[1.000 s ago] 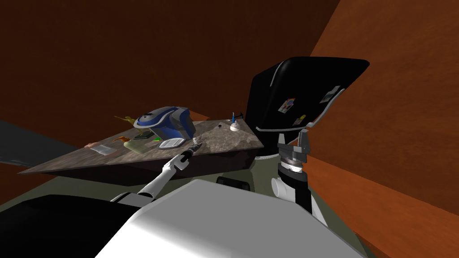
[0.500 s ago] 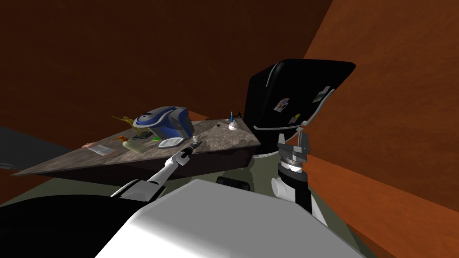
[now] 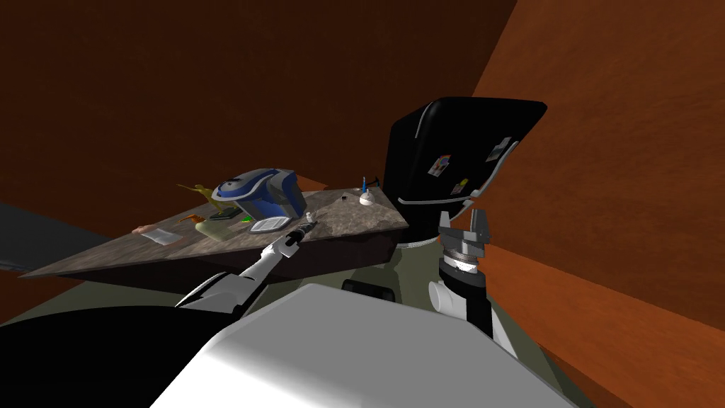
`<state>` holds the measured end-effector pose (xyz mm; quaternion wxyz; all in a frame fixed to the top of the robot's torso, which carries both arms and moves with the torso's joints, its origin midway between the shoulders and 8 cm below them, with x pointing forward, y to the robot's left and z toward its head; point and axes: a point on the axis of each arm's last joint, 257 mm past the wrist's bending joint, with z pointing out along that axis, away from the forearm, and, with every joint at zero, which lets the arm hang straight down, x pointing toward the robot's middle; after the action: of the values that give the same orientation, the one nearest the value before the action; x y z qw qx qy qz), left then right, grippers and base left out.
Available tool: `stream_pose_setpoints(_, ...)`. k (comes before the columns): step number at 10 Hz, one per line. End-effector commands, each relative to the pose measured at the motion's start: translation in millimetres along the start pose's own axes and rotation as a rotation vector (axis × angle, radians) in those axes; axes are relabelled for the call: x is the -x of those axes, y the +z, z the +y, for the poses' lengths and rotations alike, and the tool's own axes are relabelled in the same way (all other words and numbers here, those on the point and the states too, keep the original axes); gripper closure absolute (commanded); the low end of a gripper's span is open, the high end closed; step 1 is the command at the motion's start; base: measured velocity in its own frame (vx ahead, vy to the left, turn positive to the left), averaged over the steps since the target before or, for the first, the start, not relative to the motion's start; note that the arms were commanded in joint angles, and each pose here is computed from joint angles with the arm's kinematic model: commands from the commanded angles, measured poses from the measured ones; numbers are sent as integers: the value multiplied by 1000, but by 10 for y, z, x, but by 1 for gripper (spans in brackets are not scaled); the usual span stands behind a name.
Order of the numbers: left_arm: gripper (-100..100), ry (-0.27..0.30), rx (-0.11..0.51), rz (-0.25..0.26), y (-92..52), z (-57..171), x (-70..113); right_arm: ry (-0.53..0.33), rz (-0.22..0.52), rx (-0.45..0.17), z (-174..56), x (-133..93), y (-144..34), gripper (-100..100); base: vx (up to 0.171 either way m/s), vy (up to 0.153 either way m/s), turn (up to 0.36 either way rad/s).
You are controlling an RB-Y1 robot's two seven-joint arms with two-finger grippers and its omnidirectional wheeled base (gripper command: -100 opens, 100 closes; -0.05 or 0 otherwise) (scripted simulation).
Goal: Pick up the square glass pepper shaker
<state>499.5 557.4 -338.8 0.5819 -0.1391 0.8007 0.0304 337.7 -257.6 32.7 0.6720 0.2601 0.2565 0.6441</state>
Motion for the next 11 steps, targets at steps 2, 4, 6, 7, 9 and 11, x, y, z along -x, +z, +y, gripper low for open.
stream_pose_setpoints(2, -100, -3, 33, 29, -47, 155, -161, 0, 0, 0, 0, 0, 0, 0, 6, 5, 2)
stream_pose_setpoints(4, -100, -6, 29, -5, 86, 168, 81, 0, 0, 0, 0, 0, 0, 0, -60, -33, -64)
stream_pose_setpoints(6, -100, -7, 31, -31, 153, 230, 256, 0, 0, 0, 0, 0, 0, 0, -46, -33, -22)
stream_pose_setpoints(7, -100, -11, 41, -32, 181, 255, 286, 0, 0, 0, 0, 0, 0, 0, -66, -42, -47)
stream_pose_setpoints(9, -100, -14, 52, -59, 229, 344, 470, 0, 0, 0, 0, 0, 0, 0, -40, -34, -31)
stream_pose_setpoints(11, -100, -19, 76, -46, 224, 438, 431, 0, 0, 0, 0, 0, 0, 0, -41, -28, -20)
